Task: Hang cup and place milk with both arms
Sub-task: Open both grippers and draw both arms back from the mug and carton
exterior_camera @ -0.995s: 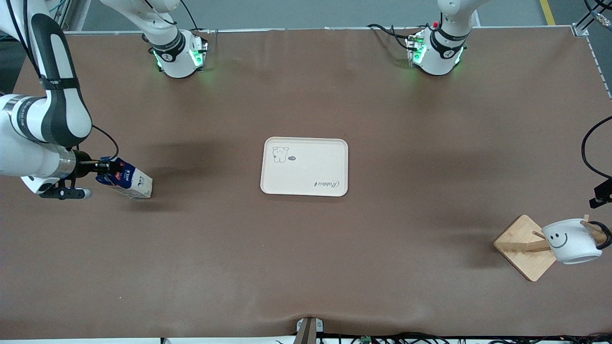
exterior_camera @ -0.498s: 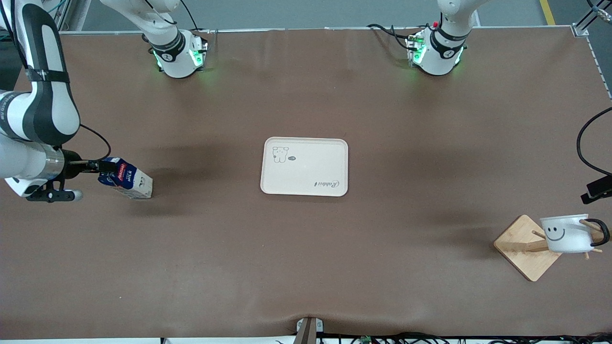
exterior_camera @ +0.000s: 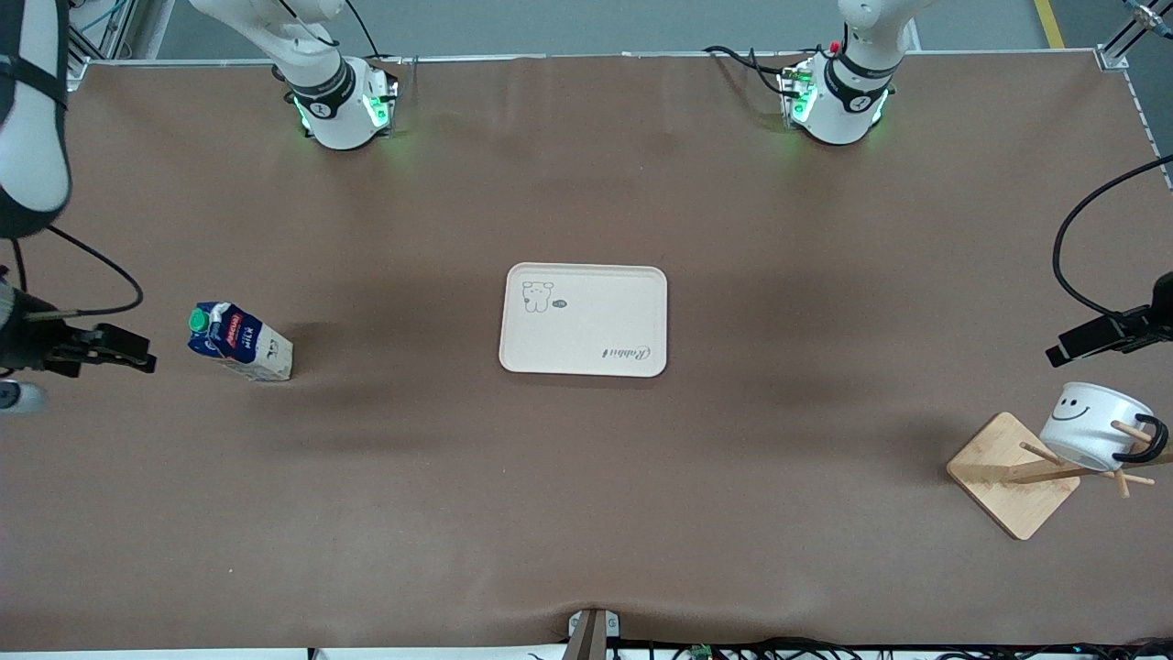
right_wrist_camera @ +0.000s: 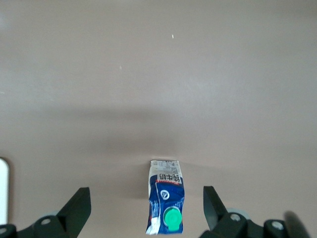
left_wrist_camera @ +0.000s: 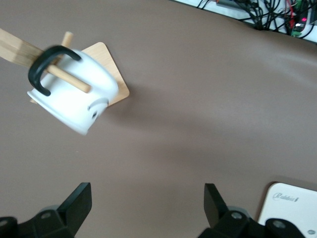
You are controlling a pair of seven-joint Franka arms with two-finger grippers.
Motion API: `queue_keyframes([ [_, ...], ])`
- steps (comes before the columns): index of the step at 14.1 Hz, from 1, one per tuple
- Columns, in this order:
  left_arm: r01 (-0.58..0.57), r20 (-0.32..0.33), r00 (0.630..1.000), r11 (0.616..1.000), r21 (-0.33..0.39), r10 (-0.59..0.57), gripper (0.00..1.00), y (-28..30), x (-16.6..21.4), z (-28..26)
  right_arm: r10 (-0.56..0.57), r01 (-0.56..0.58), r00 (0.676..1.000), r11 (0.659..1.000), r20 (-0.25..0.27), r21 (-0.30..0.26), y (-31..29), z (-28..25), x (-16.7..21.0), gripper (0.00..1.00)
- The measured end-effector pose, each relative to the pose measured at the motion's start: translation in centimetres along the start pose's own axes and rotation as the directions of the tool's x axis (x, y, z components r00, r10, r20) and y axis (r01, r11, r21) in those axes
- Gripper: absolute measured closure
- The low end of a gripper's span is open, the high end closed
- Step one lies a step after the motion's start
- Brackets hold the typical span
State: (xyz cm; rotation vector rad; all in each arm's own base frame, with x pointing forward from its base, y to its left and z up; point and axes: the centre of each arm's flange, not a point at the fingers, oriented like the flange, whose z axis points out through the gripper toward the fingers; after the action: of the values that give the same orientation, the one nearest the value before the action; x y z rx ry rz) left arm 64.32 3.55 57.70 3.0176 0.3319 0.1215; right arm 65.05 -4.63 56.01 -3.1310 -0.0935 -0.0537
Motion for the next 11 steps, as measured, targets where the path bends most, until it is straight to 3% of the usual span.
queue_keyframes([
  [4,-0.005,-0.013,1.0,1.0,0.021,0.006,0.0,1.1,-0.6,-1.0,-0.05,0.051,0.993,0.999,0.103,-0.007,-3.9,-8.2,-5.0,0.0],
  [6,-0.004,0.016,1.0,0.999,0.035,0.003,0.0,1.0,-1.3,-1.3,-0.052,0.053,0.992,0.999,0.117,-0.005,-4.4,-11.5,-9.2,0.0],
  [11,-0.005,0.035,0.999,0.998,0.066,0.003,0.0,1.3,-3.0,-3.6,-0.049,0.049,0.986,0.999,0.162,0.004,-4.7,-10.7,-16.4,0.0],
])
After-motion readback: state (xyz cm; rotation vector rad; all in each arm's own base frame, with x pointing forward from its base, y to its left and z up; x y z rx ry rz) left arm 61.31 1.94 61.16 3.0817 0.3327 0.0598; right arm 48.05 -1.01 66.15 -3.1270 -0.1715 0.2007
